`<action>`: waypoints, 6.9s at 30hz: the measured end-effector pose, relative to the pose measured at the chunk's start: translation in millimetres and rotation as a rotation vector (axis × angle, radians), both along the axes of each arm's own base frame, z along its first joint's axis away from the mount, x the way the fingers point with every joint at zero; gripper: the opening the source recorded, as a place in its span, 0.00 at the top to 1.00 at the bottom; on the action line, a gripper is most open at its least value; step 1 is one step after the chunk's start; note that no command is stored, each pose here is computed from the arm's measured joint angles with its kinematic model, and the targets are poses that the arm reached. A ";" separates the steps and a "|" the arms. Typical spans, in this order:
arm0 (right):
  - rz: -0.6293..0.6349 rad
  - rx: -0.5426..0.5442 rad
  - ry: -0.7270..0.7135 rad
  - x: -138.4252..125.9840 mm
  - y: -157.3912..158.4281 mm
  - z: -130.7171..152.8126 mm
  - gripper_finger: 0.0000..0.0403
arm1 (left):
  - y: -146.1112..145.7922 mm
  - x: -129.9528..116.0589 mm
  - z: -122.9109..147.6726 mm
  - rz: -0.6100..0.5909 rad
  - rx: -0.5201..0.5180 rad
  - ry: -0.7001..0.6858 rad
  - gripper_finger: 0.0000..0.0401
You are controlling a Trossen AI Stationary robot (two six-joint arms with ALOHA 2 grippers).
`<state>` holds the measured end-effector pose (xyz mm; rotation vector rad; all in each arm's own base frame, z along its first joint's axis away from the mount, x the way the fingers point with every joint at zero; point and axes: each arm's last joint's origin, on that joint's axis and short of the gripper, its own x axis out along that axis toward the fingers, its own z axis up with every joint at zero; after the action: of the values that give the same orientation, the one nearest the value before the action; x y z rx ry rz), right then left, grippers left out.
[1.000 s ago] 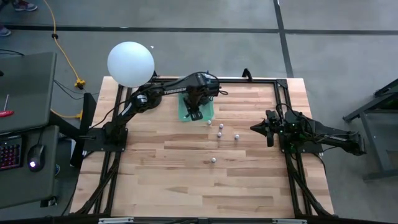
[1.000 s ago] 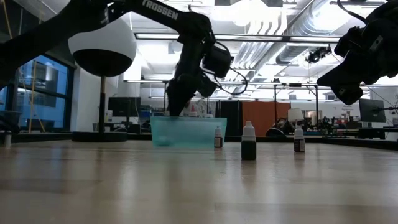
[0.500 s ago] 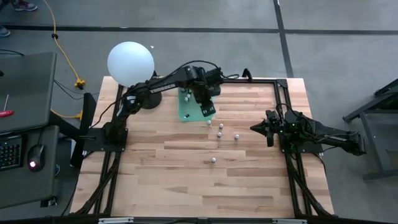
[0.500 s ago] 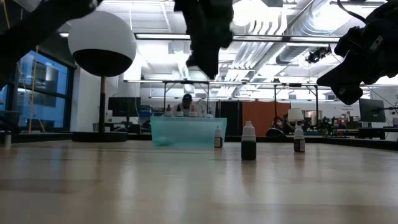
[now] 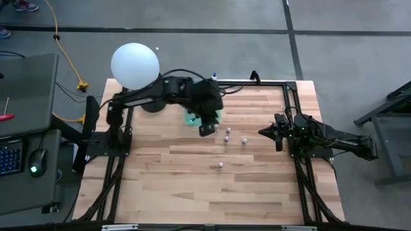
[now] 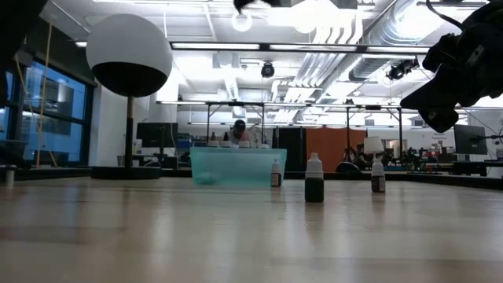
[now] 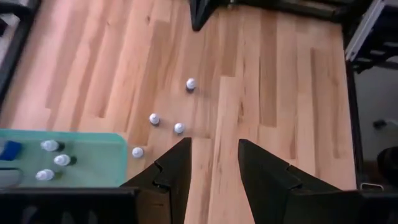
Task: Pick & Place food coloring
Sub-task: Put the small green food coloring bottle into the blue bin
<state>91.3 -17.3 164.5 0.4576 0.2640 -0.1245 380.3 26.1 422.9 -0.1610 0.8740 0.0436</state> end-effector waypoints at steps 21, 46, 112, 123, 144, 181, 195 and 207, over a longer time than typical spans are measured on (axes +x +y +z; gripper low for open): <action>0.001 -0.001 0.000 0.0 0.0 0.0 1.00 | -10.0 -156.2 4.8 0.146 -0.028 -0.498 0.68; 0.000 -0.001 0.000 0.0 0.0 0.0 1.00 | -16.0 -262.6 -229.0 0.270 -0.216 -0.939 0.68; 0.045 -0.149 -0.336 1.3 0.8 57.2 1.00 | -17.7 -284.0 -252.1 0.196 -0.052 -0.895 0.68; 0.147 -0.303 0.008 27.0 -4.9 165.2 1.00 | -17.7 -284.0 -252.2 0.196 -0.052 -0.895 0.68; 0.636 -0.264 0.735 166.0 43.9 161.6 1.00 | -17.7 -284.0 -252.3 0.196 -0.052 -0.894 0.68; 0.549 -0.170 0.888 271.8 89.0 30.9 0.45 | -17.7 -284.0 -252.3 0.197 -0.052 -0.894 0.68; 0.487 -0.166 0.868 269.3 86.8 14.0 0.44 | -17.7 -284.0 -252.3 0.197 -0.052 -0.894 0.68; 0.484 -0.140 0.857 263.8 87.6 -0.4 0.44 | -17.7 -284.0 -252.4 0.197 -0.052 -0.894 0.68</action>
<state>355.2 70.3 164.1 0.1670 1.1892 0.1448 96.4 8.5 170.5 -0.2850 -0.0347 0.1213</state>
